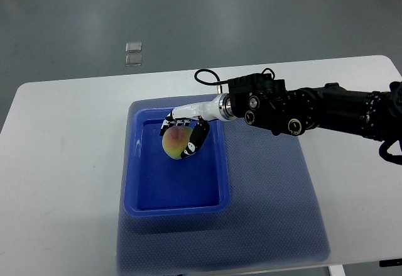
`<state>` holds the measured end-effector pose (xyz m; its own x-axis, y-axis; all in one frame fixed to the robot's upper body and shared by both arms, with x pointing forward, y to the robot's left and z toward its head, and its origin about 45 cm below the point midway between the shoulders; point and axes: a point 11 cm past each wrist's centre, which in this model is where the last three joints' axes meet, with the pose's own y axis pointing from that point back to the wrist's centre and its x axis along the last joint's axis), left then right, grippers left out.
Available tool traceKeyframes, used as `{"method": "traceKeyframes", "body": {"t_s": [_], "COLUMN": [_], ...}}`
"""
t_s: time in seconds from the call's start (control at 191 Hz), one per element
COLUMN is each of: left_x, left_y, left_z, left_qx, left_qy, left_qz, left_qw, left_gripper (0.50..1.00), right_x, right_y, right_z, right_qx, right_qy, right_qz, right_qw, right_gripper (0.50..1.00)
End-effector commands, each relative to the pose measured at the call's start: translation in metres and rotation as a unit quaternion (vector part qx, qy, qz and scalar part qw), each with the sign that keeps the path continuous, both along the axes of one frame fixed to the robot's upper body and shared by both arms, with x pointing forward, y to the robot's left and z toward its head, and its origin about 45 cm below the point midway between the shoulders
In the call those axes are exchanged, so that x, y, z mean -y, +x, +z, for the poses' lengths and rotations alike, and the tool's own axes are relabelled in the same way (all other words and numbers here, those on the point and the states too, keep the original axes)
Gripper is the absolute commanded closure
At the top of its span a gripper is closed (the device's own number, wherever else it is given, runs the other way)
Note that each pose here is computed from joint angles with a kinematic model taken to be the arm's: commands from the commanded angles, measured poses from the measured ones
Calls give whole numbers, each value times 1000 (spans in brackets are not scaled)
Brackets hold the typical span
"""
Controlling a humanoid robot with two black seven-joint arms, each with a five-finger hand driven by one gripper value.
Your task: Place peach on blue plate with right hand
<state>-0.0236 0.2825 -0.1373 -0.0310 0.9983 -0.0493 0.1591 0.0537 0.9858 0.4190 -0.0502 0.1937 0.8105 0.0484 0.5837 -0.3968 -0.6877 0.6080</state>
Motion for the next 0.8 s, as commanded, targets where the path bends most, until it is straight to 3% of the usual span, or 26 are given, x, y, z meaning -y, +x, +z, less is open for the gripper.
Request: {"method": "traceKeyframes", "body": {"t_s": [0.0, 0.157, 0.162, 0.424, 0.471, 0.524, 0.529, 0.602, 0.66, 0.665, 0.796], "left_x": [0, 0, 0, -1, -1, -1, -1, 0, 0, 0, 0], "left_y": [0, 0, 0, 0, 0, 0, 0, 0, 0, 0, 0], "left_z": [0, 0, 0, 0, 0, 0, 0, 0, 0, 0, 0], "left_qx": [0, 0, 0, 0, 0, 0, 0, 0, 0, 0, 0], "left_qy": [0, 0, 0, 1, 1, 1, 1, 0, 0, 0, 0], "left_qz": [0, 0, 0, 0, 1, 1, 1, 0, 1, 1, 0], "left_qw": [1000, 1000, 1000, 1000, 1000, 1000, 1000, 1000, 1000, 1000, 1000], "left_gripper": [500, 500, 500, 500, 500, 500, 500, 500, 500, 500, 500], "right_x": [2, 1, 1, -3, -13, -13, -22, -12, -8, 10, 50], "right_y": [-1, 0, 0, 3, 11, 11, 16, 31, 34, 47, 68], "right_z": [-3, -2, -1, 8, 33, 33, 51, 80, 83, 100, 133], "right_qx": [-4, -4, -5, 0, 17, 17, 25, 39, 41, 52, 65], "right_qy": [0, 0, -1, 7, 27, 27, 51, 89, 93, 117, 191], "right_qz": [-3, -2, 0, -1, 1, 1, -1, -27, -32, -60, -126], "right_qw": [1000, 1000, 1000, 1000, 1000, 1000, 998, 995, 994, 990, 971], "right_gripper": [617, 593, 571, 570, 570, 570, 568, 570, 570, 570, 570]}}
